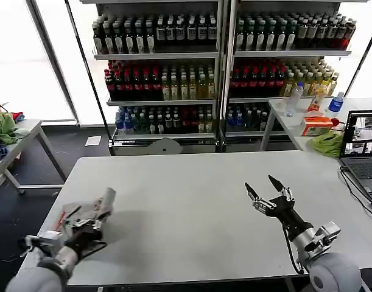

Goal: Fold and organize the clothes.

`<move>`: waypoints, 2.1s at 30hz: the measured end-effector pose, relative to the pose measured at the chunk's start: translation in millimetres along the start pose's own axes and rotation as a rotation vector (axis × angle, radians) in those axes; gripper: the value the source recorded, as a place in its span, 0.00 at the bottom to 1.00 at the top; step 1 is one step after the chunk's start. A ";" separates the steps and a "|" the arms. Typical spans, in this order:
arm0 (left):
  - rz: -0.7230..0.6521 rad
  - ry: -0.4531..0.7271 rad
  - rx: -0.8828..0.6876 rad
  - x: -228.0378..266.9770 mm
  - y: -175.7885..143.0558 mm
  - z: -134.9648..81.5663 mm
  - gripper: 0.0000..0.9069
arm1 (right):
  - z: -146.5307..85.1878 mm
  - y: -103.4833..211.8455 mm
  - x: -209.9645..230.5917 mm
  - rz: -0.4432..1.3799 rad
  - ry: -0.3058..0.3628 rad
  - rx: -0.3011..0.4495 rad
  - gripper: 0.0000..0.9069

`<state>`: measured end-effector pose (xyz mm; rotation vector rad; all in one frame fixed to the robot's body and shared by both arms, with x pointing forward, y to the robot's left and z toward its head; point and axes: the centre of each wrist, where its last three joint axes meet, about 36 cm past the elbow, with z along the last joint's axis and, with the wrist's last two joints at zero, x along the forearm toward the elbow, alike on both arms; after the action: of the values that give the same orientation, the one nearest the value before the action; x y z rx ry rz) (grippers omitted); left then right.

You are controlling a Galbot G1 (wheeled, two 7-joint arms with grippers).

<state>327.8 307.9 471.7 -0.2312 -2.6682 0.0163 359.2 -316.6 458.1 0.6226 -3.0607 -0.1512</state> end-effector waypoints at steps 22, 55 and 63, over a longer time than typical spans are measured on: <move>0.331 0.026 0.334 -64.7 -98.6 -16.4 1.00 | 15.4 47.0 -37.4 -0.058 0.272 -0.143 1.00; 0.076 -0.299 0.356 -36.4 22.5 -31.4 1.00 | 86.8 183.5 -138.6 -0.292 0.564 -0.315 0.00; 0.041 -0.308 0.362 -36.3 32.6 -27.9 1.00 | 92.9 189.3 -138.6 -0.289 0.561 -0.324 0.00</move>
<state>377.4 333.2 478.9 -0.1764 -2.8974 0.5862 410.1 -80.6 384.8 0.8948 -2.3361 -0.3899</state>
